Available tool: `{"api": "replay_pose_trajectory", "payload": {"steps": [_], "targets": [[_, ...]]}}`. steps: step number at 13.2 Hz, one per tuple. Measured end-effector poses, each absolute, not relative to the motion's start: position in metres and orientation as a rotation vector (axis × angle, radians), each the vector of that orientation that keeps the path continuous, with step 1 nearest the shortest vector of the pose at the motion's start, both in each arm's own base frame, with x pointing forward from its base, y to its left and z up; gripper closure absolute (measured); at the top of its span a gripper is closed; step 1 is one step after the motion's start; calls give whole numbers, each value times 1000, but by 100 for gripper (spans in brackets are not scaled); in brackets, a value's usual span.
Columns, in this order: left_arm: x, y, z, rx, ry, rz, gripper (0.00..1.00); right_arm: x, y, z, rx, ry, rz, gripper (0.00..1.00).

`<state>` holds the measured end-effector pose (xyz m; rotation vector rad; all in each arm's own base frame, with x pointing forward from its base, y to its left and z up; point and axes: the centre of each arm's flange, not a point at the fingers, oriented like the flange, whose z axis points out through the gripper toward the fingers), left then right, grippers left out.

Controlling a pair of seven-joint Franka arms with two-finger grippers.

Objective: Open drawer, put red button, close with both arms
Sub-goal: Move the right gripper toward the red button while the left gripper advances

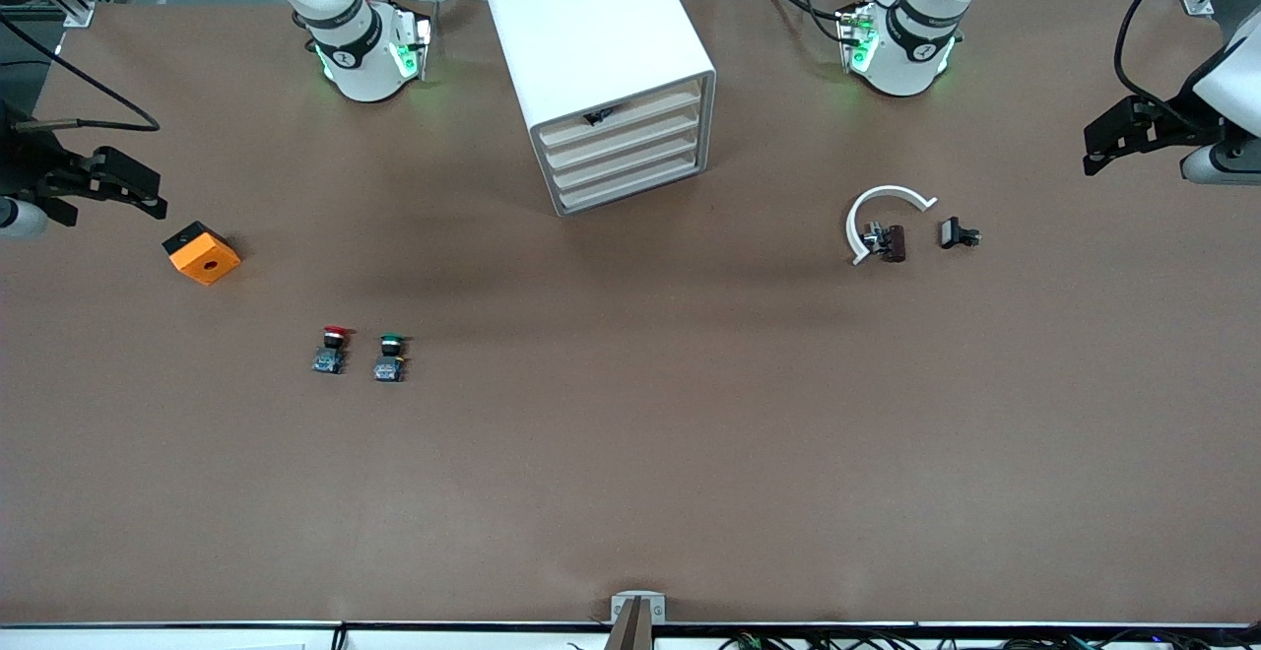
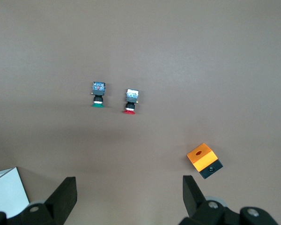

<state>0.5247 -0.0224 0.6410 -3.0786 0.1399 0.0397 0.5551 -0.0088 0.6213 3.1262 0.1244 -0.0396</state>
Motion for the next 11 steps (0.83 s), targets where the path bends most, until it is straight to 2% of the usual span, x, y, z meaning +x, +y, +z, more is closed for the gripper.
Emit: {"api": "replay_pose_trajectory", "payload": {"steps": [6, 11], "targets": [[533, -29, 629, -3081, 148, 70, 0, 555, -10, 621, 3126, 119, -40, 0], [580, -61, 561, -3092, 76, 184, 0, 558, -10, 617, 3126, 119, -37, 0]]}}
